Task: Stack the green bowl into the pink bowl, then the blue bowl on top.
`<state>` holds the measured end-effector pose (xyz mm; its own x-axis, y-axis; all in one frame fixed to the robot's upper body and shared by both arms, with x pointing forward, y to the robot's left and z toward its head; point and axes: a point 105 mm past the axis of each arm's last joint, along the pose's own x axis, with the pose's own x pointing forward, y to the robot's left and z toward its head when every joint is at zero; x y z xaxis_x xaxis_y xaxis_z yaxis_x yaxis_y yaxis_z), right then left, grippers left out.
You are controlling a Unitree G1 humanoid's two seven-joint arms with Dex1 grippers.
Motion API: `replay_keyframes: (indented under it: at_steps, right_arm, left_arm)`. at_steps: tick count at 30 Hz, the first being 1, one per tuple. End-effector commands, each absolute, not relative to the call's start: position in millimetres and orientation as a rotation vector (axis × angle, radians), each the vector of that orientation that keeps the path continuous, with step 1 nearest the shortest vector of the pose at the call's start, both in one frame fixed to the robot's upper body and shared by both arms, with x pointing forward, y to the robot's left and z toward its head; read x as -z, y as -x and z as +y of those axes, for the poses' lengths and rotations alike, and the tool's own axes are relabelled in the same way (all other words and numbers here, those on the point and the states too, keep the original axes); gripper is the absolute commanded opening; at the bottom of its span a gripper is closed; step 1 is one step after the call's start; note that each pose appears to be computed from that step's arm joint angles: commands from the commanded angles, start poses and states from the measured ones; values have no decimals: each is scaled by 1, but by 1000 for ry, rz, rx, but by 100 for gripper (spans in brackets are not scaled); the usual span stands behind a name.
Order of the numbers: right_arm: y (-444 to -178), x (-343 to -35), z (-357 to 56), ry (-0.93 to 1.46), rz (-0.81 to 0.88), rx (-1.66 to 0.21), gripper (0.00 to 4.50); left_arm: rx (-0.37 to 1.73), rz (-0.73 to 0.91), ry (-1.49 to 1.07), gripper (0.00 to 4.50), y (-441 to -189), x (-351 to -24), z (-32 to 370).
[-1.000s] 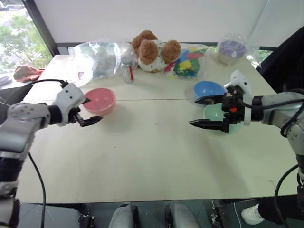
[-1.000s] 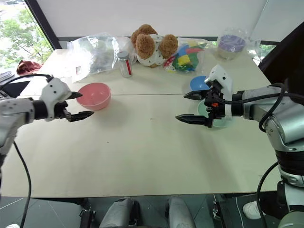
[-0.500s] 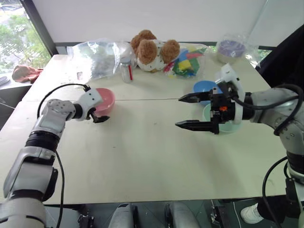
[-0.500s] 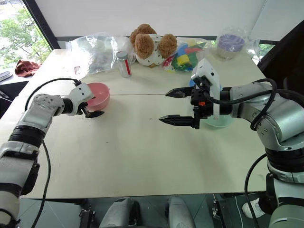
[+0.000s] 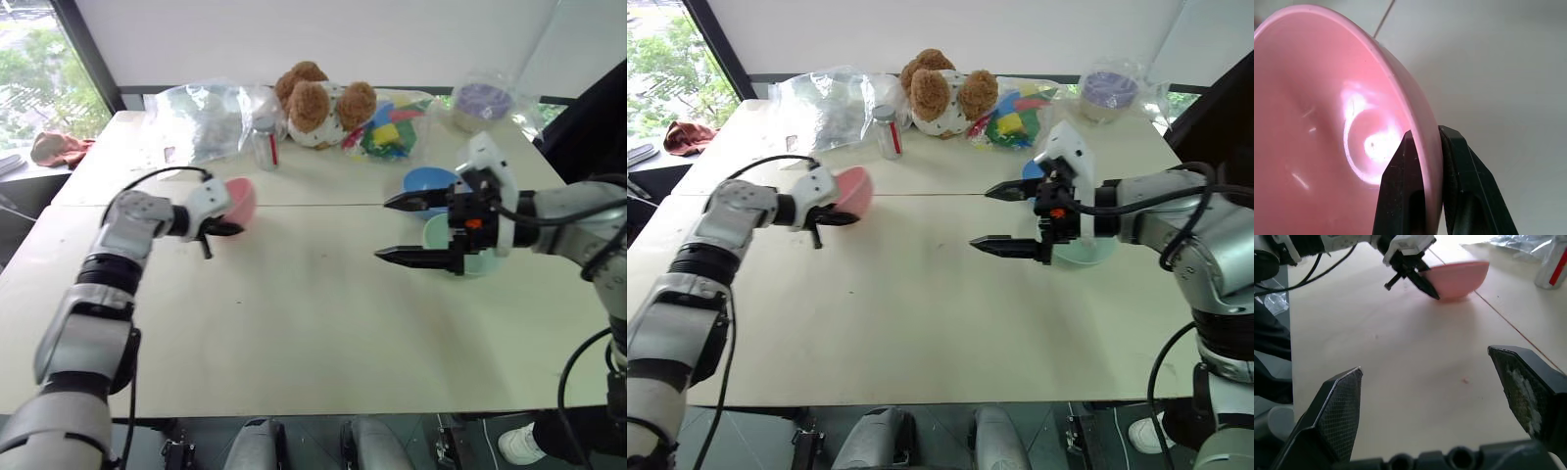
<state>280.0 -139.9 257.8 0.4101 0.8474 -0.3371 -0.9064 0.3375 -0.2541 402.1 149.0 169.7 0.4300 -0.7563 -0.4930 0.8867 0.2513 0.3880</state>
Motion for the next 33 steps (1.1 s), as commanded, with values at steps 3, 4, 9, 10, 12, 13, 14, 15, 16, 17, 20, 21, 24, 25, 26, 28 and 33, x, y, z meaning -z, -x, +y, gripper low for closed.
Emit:
replay_keyframes:
  at_steps: [3,4,9,10,12,13,14,15,16,17,20,21,24,25,26,28,33]
  right_arm:
    - [-274,-262,-170,483,168,-1028,450]
    - [-272,-262,-174,480,174,-1006,450]
    - [-260,-257,-179,480,195,-964,450]
    - [-259,-257,-179,477,193,-958,450]
    - [-256,-257,-179,473,192,-949,450]
    - [-255,-257,-178,471,191,-947,450]
    - [-255,-257,-178,471,191,-942,450]
    - [-254,-257,-178,469,190,-939,450]
    - [-254,-257,-178,467,189,-937,450]
    - [-253,-257,-178,466,188,-935,450]
    - [-253,-257,-177,465,187,-932,450]
    - [-254,-258,-177,465,185,-932,450]
    - [-255,-258,-176,463,180,-935,450]
    - [-256,-258,-176,462,179,-936,450]
    - [-256,-258,-176,461,178,-937,450]
    - [-256,-257,-175,460,179,-944,450]
    - [-259,-257,-173,456,180,-956,450]
  left_arm:
    - [1528,55,-747,1,-371,-206,68]
    - [1587,55,-768,1,-366,-203,54]
    - [1758,117,-866,1,-355,-182,22]
    - [1783,134,-874,1,-354,-179,18]
    - [1814,180,-917,1,-352,-169,15]
    - [1819,192,-935,1,-352,-166,15]
    - [1804,196,-974,1,-355,-162,15]
    - [1790,197,-1011,43,-357,-159,15]
    - [1784,200,-1037,91,-358,-157,15]
    - [1781,203,-1074,130,-358,-156,16]
    - [1769,199,-1184,280,-361,-152,21]
    - [1744,181,-1264,337,-364,-150,25]
    - [1706,122,-1326,446,-367,-151,26]
    - [1700,101,-1298,446,-367,-154,23]
    - [1696,88,-1280,446,-367,-157,22]
    - [1670,45,-1206,446,-370,-171,19]
    - [1608,-63,-873,446,-374,-229,22]
